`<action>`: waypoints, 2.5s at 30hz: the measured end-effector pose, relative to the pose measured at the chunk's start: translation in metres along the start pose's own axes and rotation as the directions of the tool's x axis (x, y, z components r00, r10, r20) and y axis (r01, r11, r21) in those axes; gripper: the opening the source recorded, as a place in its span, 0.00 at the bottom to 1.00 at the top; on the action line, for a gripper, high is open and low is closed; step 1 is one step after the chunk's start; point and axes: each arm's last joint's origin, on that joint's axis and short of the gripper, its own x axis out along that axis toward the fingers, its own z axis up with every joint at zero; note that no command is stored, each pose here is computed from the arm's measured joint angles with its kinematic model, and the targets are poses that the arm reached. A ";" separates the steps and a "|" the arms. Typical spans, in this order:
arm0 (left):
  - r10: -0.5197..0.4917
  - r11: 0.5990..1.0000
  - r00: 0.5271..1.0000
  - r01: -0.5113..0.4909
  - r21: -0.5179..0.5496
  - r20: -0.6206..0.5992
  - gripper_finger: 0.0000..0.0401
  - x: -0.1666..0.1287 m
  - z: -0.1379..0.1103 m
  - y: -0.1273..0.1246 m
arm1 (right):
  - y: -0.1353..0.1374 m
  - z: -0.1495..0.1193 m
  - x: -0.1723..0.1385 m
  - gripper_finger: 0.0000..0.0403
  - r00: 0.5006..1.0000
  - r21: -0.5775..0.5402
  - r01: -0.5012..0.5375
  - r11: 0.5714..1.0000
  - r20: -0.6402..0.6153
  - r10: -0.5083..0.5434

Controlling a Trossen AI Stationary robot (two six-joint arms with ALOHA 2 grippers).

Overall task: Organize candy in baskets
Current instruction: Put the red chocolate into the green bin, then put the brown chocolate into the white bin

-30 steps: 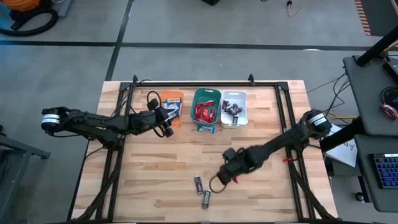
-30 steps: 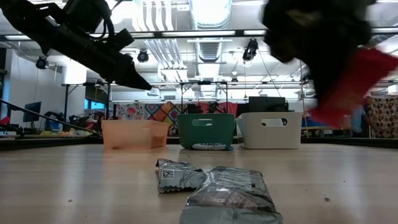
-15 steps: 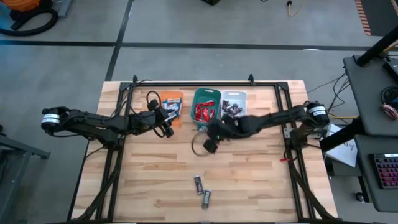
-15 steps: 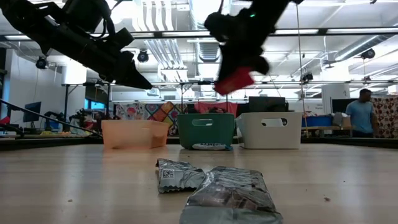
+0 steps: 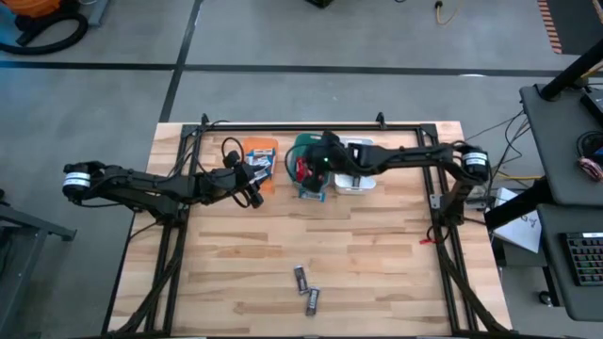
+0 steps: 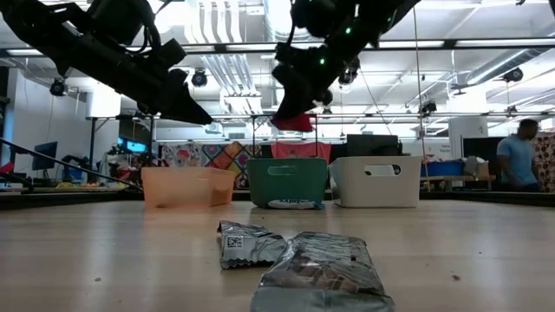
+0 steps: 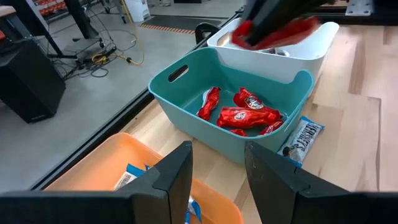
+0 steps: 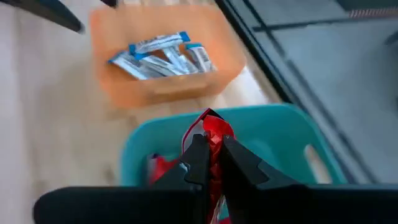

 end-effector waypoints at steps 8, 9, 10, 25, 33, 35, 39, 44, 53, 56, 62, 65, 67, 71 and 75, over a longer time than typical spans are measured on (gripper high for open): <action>-0.007 1.000 1.000 0.007 -0.028 0.001 0.32 -0.001 0.000 -0.001 | -0.006 -0.016 0.033 0.06 0.998 -0.150 0.017 0.989 -0.054 -0.025; -0.012 0.999 1.000 0.012 -0.033 0.002 0.32 -0.001 0.000 -0.002 | -0.006 -0.018 0.035 0.06 0.998 -0.151 0.018 0.988 -0.060 -0.027; -0.019 0.999 1.000 0.019 -0.037 0.004 0.32 -0.002 0.000 -0.004 | -0.007 -0.019 0.037 0.06 0.998 -0.151 0.019 0.988 -0.063 -0.029; -0.336 0.940 0.942 0.335 0.067 0.000 0.32 -0.019 0.018 -0.038 | -0.006 -0.021 0.044 0.16 0.998 -0.118 0.004 0.993 -0.057 -0.011; -0.538 0.829 0.839 0.544 0.127 -0.078 0.32 -0.033 0.015 -0.057 | -0.006 -0.020 0.042 0.24 0.998 -0.114 0.002 0.993 -0.060 -0.009; -0.602 0.781 0.792 0.611 0.129 -0.104 0.32 -0.036 0.012 -0.061 | -0.006 -0.019 0.038 0.24 0.998 -0.114 -0.002 0.993 -0.061 -0.005; -0.656 0.729 0.742 0.670 0.139 -0.137 0.32 -0.039 0.007 -0.072 | -0.004 -0.015 0.024 0.23 0.995 -0.097 -0.019 0.995 -0.103 0.009; -0.686 0.687 0.705 0.709 0.160 -0.181 0.32 -0.041 0.003 -0.091 | 0.007 -0.006 -0.003 0.23 0.984 -0.070 -0.069 0.995 -0.171 0.056; -0.706 0.620 0.658 0.753 0.219 -0.263 0.32 -0.035 0.003 -0.128 | 0.054 -0.006 -0.058 0.23 0.915 -0.040 -0.305 0.952 -0.291 0.281; -0.705 0.600 0.650 0.760 0.251 -0.282 0.32 -0.032 0.002 -0.140 | 0.073 -0.013 -0.078 0.23 0.883 -0.030 -0.343 0.939 -0.350 0.311; -0.699 0.558 0.632 0.774 0.299 -0.333 0.32 -0.024 -0.003 -0.163 | 0.112 -0.031 -0.113 0.23 0.795 -0.008 -0.441 0.898 -0.467 0.386; -0.696 0.541 0.625 0.780 0.315 -0.352 0.32 -0.022 -0.006 -0.171 | 0.132 -0.039 -0.127 0.23 0.772 0.005 -0.467 0.884 -0.485 0.410; -0.692 0.525 0.623 0.781 0.337 -0.366 0.32 -0.020 -0.009 -0.174 | 0.143 -0.043 -0.135 0.23 0.760 0.015 -0.479 0.878 -0.492 0.423; -0.665 0.488 0.628 0.776 0.400 -0.404 0.32 -0.014 -0.019 -0.180 | 0.160 -0.052 -0.149 0.23 0.720 0.092 -0.493 0.865 -0.515 0.465; -0.647 0.469 0.638 0.765 0.442 -0.417 0.32 -0.007 -0.022 -0.189 | 0.176 -0.061 -0.164 0.23 0.690 0.186 -0.469 0.863 -0.533 0.490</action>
